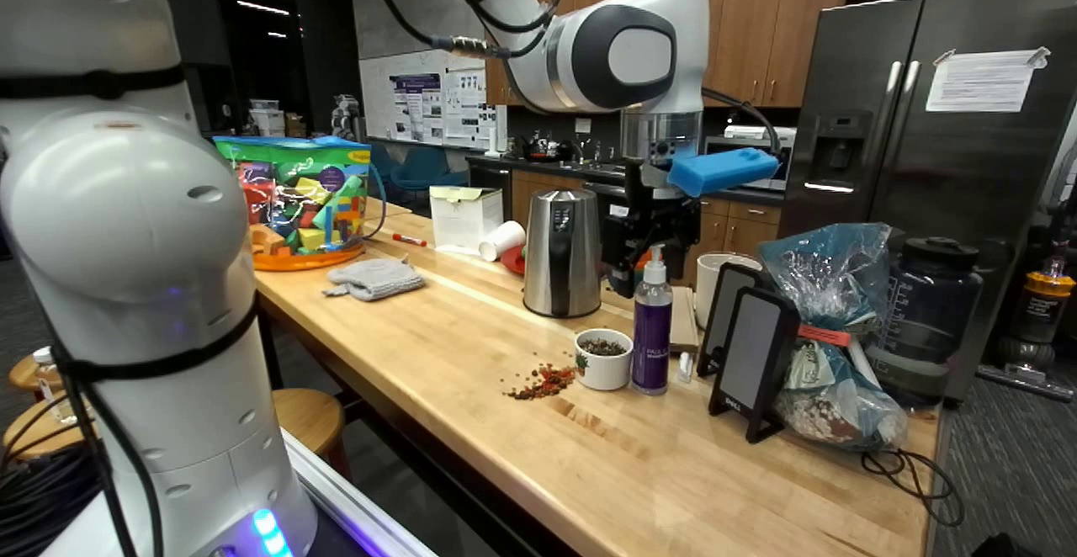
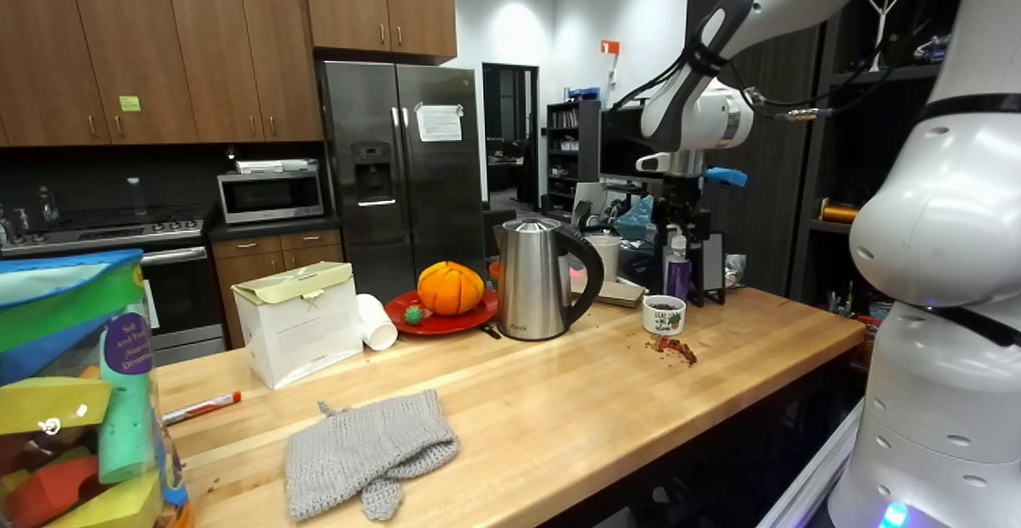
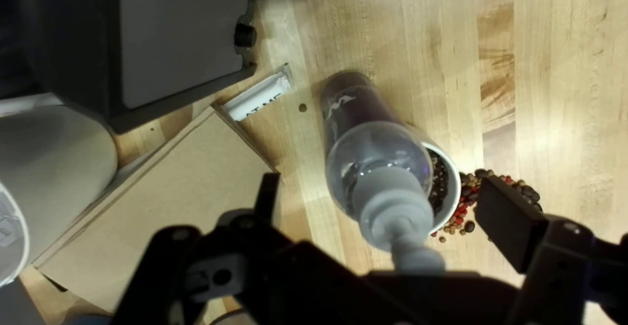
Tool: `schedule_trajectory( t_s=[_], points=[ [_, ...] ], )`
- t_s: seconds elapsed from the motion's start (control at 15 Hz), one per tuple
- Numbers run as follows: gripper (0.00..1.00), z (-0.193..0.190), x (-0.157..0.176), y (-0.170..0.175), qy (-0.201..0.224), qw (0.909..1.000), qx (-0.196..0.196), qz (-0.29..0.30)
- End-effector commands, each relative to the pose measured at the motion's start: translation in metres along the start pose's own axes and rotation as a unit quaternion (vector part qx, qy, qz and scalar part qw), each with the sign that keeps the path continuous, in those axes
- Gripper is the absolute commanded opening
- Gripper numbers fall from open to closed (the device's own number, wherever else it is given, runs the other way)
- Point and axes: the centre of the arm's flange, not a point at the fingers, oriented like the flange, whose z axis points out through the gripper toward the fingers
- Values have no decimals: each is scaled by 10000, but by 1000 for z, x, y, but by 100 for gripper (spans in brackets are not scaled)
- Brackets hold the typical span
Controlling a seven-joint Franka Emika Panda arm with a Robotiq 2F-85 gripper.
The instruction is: Push the top of the bottle
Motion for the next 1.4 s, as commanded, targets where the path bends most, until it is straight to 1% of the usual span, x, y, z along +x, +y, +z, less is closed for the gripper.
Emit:
schedule_trajectory(
  t_s=[0.0, 0.4, 0.87, 1.33],
  points=[
    [100, 19, 4, 5, -20, 9997, 223, 35],
    [100, 18, 3, 3, -19, 9996, 282, 28],
    [100, 2, -2, -5, -105, 9998, 129, 76],
    [100, 14, 2, -5, -90, 9995, 296, 16]
  ],
)
